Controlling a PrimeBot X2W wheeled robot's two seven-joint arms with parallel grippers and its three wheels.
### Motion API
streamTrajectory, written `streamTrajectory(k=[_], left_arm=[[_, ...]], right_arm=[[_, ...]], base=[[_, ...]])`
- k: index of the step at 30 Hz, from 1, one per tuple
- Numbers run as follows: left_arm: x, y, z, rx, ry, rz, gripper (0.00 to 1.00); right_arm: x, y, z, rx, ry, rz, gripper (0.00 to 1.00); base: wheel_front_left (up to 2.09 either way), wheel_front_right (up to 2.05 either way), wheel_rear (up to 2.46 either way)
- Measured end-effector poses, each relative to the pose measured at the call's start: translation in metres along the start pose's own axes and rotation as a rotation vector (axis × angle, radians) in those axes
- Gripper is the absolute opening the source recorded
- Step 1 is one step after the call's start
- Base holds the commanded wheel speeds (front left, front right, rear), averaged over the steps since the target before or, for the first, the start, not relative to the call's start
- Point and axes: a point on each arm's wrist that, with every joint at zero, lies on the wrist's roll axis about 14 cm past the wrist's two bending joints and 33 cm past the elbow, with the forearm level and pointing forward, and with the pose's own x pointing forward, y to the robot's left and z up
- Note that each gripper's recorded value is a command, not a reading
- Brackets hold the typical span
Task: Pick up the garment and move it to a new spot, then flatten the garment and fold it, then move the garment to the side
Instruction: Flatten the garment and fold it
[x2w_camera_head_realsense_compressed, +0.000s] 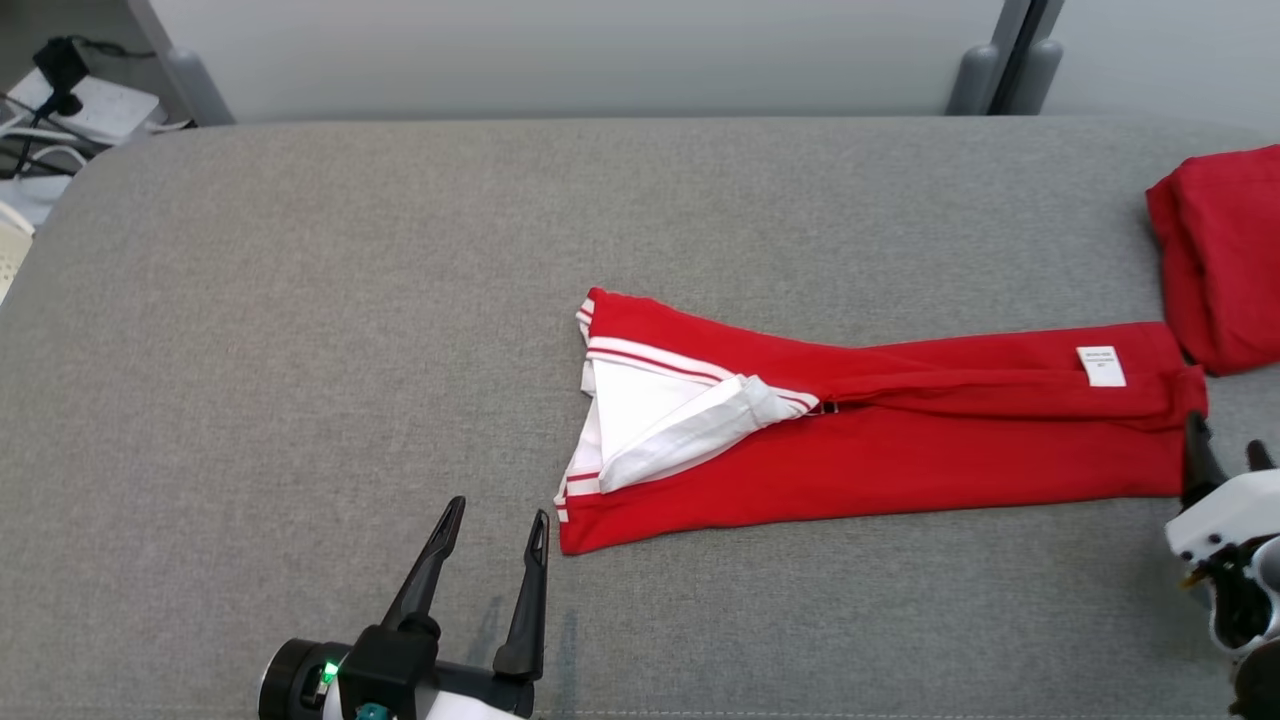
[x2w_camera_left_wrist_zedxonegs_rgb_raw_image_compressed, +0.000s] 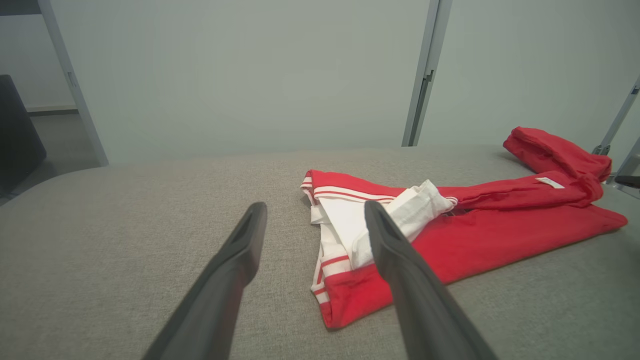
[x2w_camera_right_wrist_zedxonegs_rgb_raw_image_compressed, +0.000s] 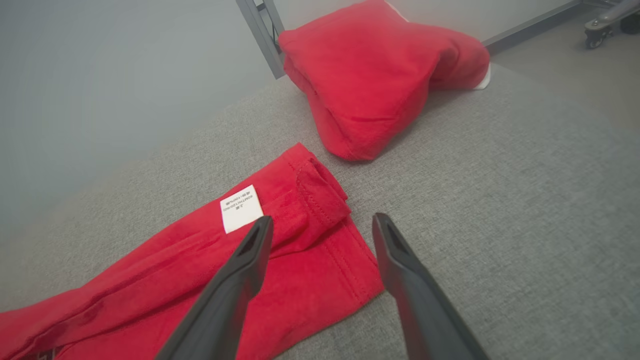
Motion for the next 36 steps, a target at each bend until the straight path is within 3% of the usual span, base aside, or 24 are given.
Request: streamTrajectory(k=[6, 16, 26, 27, 28, 29, 30, 36], left_arm=[[0.007, 0.007, -0.008, 0.022, 0.022, 0.01, 1.0], [0.013, 0.017, -0.016, 0.04, 0.045, 0.017, 1.0], [0.02, 0.018, -0.022, 0.054, 0.06, 0.004, 1.0], [0.021, 0.018, -0.022, 0.054, 0.06, 0.004, 1.0], [0.021, 0.018, -0.022, 0.054, 0.059, 0.003, 1.0], [0.022, 0.019, -0.022, 0.055, 0.059, 0.003, 1.0], [0.022, 0.019, -0.022, 0.055, 0.058, 0.003, 1.0], [0.023, 0.015, -0.018, 0.054, 0.047, -0.007, 1.0]], right_arm=[[0.024, -0.005, -0.001, 0.014, 0.045, -0.035, 1.0], [0.039, -0.009, -0.032, 0.057, 0.16, -0.088, 1.0], [0.054, -0.005, -0.035, 0.067, 0.172, -0.096, 1.0], [0.054, -0.005, -0.035, 0.067, 0.173, -0.097, 0.77], [0.055, -0.005, -0.035, 0.063, 0.174, -0.097, 0.37], [0.054, -0.006, -0.035, 0.059, 0.175, -0.098, 0.13], [0.054, -0.007, -0.035, 0.058, 0.171, -0.099, 0.0], [0.051, -0.001, -0.029, 0.041, 0.144, -0.077, 0.0]], base=[[0.0, 0.0, 0.0], [0.0, 0.0, 0.0], [0.0, 0.0, 0.0], [0.0, 0.0, 0.0], [0.0, 0.0, 0.0], [0.0, 0.0, 0.0], [0.0, 0.0, 0.0], [0.0, 0.0, 0.0]])
